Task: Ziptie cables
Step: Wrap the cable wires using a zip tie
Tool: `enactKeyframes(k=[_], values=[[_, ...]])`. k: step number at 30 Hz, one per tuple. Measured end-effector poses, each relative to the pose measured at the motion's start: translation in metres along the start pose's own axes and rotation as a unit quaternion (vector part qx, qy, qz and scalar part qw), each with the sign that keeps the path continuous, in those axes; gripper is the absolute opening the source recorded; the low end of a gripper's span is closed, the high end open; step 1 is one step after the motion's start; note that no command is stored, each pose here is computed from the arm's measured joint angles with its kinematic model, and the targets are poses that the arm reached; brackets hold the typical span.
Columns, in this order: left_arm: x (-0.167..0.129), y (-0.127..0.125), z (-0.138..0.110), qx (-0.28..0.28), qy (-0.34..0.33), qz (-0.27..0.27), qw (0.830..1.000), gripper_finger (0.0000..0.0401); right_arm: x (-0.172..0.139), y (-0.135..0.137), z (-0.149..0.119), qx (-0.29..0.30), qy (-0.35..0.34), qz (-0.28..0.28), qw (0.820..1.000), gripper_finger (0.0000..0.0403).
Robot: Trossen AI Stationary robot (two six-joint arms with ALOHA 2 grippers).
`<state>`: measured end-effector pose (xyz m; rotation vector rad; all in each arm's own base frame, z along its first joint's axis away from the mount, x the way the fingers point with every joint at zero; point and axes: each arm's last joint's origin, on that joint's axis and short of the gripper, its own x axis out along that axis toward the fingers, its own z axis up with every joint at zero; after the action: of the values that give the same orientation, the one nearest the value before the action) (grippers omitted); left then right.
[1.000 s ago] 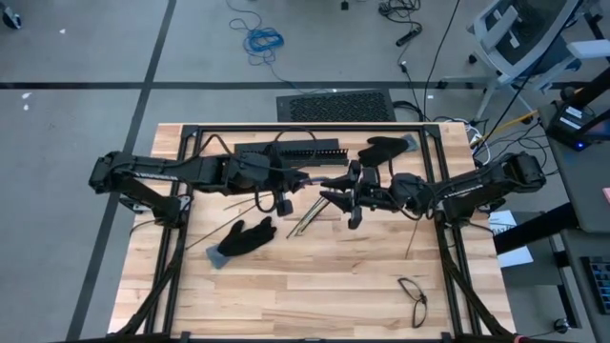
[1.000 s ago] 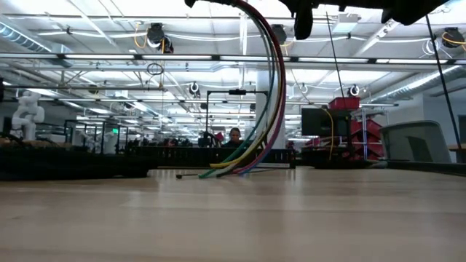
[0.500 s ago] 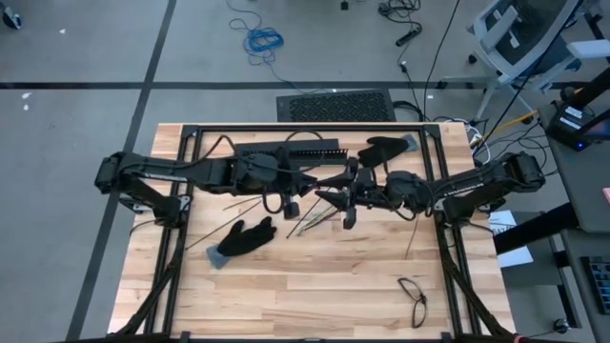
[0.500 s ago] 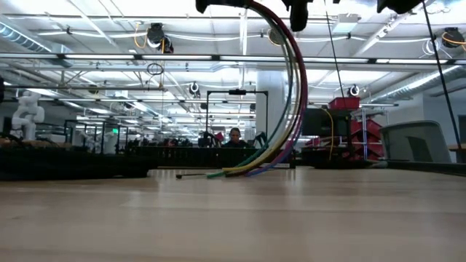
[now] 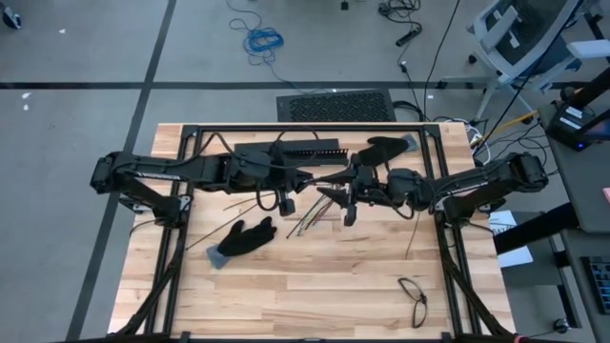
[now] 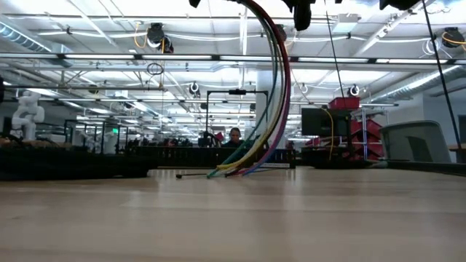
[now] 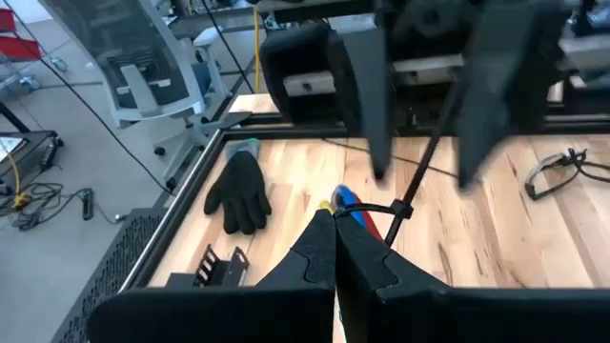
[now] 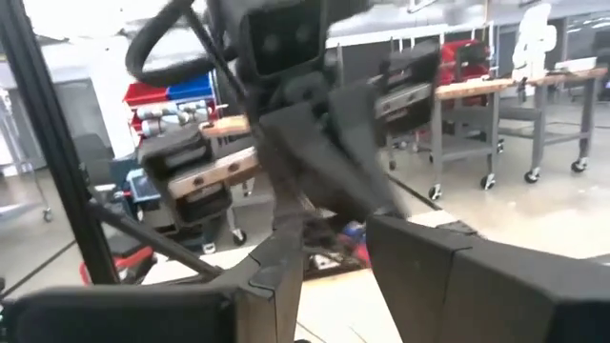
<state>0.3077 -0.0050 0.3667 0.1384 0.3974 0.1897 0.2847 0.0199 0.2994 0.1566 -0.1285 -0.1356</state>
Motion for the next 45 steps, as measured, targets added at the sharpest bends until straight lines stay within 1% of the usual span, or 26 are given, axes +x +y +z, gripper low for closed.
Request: enactKeyframes(k=[4,16,21,23,27,29,32,36,45], values=[[-0.0038,0.0010,0.0005,-0.009,0.001,0.000,1.000,0.0000,-0.0036,-0.0008,0.0067,-0.006,-0.011,-0.001,1.000,0.0114],[-0.0037,0.0009,0.0015,-0.010,-0.005,-0.002,1.000,0.0000,-0.0025,0.0001,0.0047,0.011,-0.010,0.003,1.000,0.0114],[-0.0035,0.0010,0.0015,-0.011,-0.005,-0.002,1.000,0.0000,-0.0026,0.0003,0.0066,0.020,-0.019,0.004,1.000,0.0113],[-0.0033,0.0018,0.0017,-0.011,-0.006,0.000,1.000,0.0000,-0.0026,0.0003,0.0064,0.023,-0.018,0.004,1.000,0.0106],[-0.0028,0.0042,0.0033,-0.015,-0.014,0.004,1.000,0.0000,-0.0026,0.0005,0.0063,0.023,-0.017,0.008,1.000,0.0079],[-0.0025,0.0053,0.0038,-0.018,-0.017,0.006,1.000,0.0000,-0.0026,0.0011,0.0065,0.023,-0.017,0.018,0.999,0.0068],[-0.0025,0.0054,0.0041,-0.018,-0.019,0.006,1.000,0.0000,-0.0026,0.0012,0.0069,0.021,-0.019,0.019,0.999,0.0060],[-0.0001,0.0048,0.0046,-0.019,-0.024,0.007,1.000,0.0000,-0.0026,0.0013,0.0076,0.019,-0.023,0.019,0.999,0.0060],[0.0053,0.0033,0.0042,-0.020,-0.027,0.004,0.999,0.0000,-0.0024,0.0000,0.0063,0.006,-0.017,0.012,1.000,0.0075]])
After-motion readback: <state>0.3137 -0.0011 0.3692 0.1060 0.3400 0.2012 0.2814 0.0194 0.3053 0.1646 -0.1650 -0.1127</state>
